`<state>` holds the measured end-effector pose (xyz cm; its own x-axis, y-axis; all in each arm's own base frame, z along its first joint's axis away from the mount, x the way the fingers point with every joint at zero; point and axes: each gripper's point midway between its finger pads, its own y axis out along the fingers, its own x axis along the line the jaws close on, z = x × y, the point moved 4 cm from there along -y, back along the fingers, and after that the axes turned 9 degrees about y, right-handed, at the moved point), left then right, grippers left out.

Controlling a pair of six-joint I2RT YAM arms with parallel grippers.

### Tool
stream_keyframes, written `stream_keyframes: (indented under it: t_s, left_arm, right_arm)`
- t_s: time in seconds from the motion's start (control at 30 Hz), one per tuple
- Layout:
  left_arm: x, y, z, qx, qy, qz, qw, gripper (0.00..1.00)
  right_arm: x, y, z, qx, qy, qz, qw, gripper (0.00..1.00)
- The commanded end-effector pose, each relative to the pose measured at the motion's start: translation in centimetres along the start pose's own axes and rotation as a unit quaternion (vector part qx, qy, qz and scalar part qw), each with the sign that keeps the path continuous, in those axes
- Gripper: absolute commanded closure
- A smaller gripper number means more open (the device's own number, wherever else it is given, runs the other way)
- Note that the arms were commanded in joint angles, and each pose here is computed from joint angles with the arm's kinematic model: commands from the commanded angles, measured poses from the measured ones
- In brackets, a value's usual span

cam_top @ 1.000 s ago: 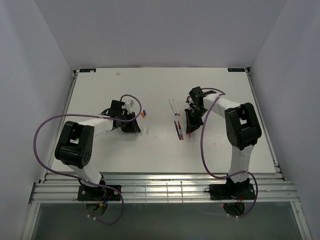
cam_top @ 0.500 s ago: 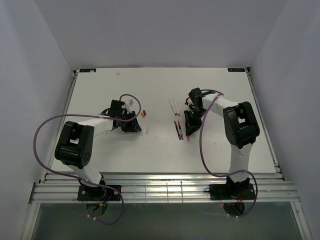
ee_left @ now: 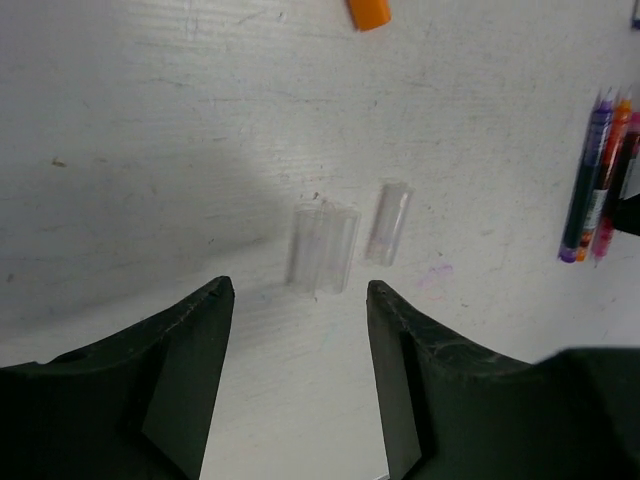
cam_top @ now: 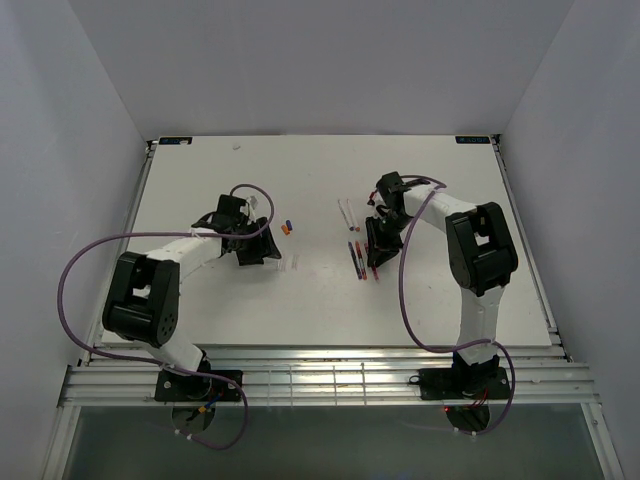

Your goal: Open the pen caps

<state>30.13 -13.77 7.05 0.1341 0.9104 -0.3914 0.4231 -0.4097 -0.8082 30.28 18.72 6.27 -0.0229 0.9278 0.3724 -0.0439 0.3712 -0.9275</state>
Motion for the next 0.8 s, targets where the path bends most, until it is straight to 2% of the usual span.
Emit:
stream_keyframes:
  t_s: [0.0, 0.03, 0.07, 0.1, 0.3, 0.37, 0.4, 0.43, 0.57, 0.63, 0.67, 0.77]
  left_arm:
    - [-1.4, -3.1, -3.4, -0.044, -0.029, -0.015, 0.999, 0.34]
    - [-1.5, -3.5, -3.4, -0.038, -0.043, -0.020, 0.998, 0.33]
    - [-1.4, -3.8, -3.6, -0.040, -0.048, -0.027, 0.998, 0.22]
    - [-1.7, -4.7, -4.0, -0.045, -0.054, -0.030, 0.997, 0.02]
    - [-4.3, -7.9, -5.2, -0.071, -0.057, 0.019, 0.996, 0.02]
    - [-4.1, -8.7, -4.7, -0.065, -0.083, 0.002, 0.994, 0.02]
    - [-4.0, -8.9, -4.1, -0.056, -0.117, -0.008, 0.991, 0.02]
    - [-4.4, -9.4, -3.7, -0.054, -0.123, 0.005, 0.991, 0.02]
    - [-6.9, -10.9, -3.1, -0.052, -0.124, 0.100, 0.986, 0.02]
    - [-7.4, -11.3, -2.8, -0.043, -0.136, 0.116, 0.983, 0.02]
    - [-7.3, -11.3, -2.6, -0.036, -0.141, 0.115, 0.983, 0.02]
    - [-7.0, -11.6, -1.8, -0.012, -0.156, 0.112, 0.981, 0.02]
  right_arm:
    - [1.4, -2.4, -0.6, -0.030, -0.017, -0.025, 0.999, 0.68]
    - [1.5, -2.7, -0.6, -0.033, -0.017, -0.027, 0.999, 0.68]
    - [1.7, -3.3, -0.6, -0.041, -0.018, -0.030, 0.999, 0.68]
    - [1.8, -3.6, -0.5, -0.045, -0.019, -0.032, 0.998, 0.68]
    - [2.4, -7.2, -0.2, -0.107, -0.039, -0.017, 0.993, 0.67]
    - [2.6, -8.5, 0.3, -0.128, -0.047, -0.014, 0.991, 0.66]
    - [2.5, -9.0, 0.3, -0.139, -0.049, -0.005, 0.989, 0.65]
    - [2.4, -9.4, 0.5, -0.146, -0.050, -0.001, 0.988, 0.65]
    - [2.4, -12.2, 1.4, -0.211, -0.070, 0.019, 0.975, 0.59]
    - [2.0, -12.7, 1.8, -0.224, -0.071, 0.026, 0.972, 0.55]
    - [1.7, -12.9, 2.2, -0.232, -0.069, 0.032, 0.970, 0.48]
    - [1.1, -14.1, 2.8, -0.256, -0.044, 0.030, 0.965, 0.43]
